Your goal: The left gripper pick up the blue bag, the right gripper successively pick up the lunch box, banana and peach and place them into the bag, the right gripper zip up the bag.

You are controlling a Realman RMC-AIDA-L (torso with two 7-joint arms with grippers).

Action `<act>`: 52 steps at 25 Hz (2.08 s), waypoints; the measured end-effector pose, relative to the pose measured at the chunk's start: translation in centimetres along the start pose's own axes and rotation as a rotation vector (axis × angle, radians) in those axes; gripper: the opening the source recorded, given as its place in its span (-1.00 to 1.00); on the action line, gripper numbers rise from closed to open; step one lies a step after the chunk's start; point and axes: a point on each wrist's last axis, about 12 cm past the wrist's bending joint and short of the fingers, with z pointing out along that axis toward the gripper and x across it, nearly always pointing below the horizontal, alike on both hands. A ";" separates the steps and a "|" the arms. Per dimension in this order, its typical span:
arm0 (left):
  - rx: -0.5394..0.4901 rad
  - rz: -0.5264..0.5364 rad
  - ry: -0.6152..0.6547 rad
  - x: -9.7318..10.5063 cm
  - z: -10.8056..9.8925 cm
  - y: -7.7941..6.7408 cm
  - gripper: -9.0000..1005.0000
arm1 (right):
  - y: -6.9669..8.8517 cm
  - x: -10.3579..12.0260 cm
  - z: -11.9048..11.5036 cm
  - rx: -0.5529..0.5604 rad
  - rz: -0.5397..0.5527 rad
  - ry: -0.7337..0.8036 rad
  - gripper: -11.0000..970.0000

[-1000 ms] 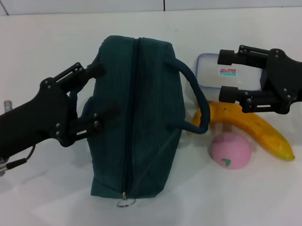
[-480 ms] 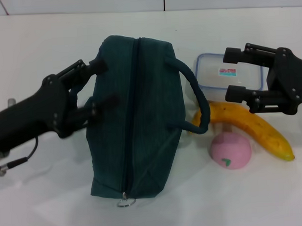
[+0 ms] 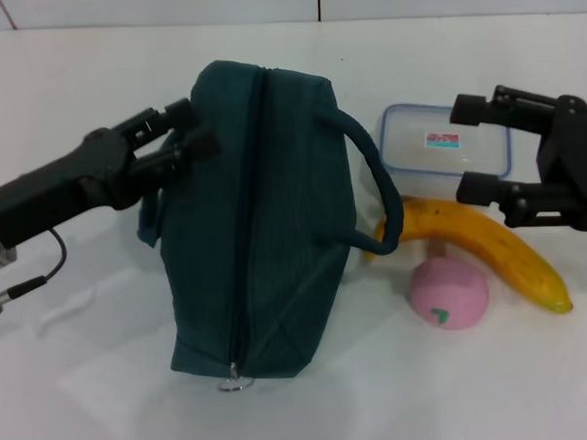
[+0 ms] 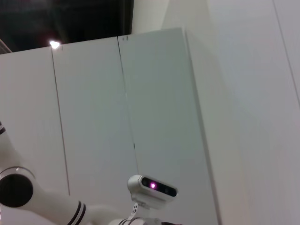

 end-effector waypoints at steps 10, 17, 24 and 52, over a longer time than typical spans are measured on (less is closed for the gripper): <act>-0.023 0.080 -0.033 -0.9 -0.9 -0.8 0.69 | 0.1 -0.2 -0.5 0.012 -0.012 -0.019 0.77; -0.100 0.097 0.013 -0.8 -0.6 -0.5 0.69 | -0.1 -0.3 -0.7 0.026 -0.017 -0.022 0.77; -0.106 0.086 0.062 -0.5 0.9 -0.2 0.69 | -0.4 -0.2 -0.3 0.046 -0.018 -0.018 0.77; -0.133 0.206 0.122 0.1 3.7 1.4 -0.31 | -0.2 4.0 -4.3 0.334 0.112 0.073 0.77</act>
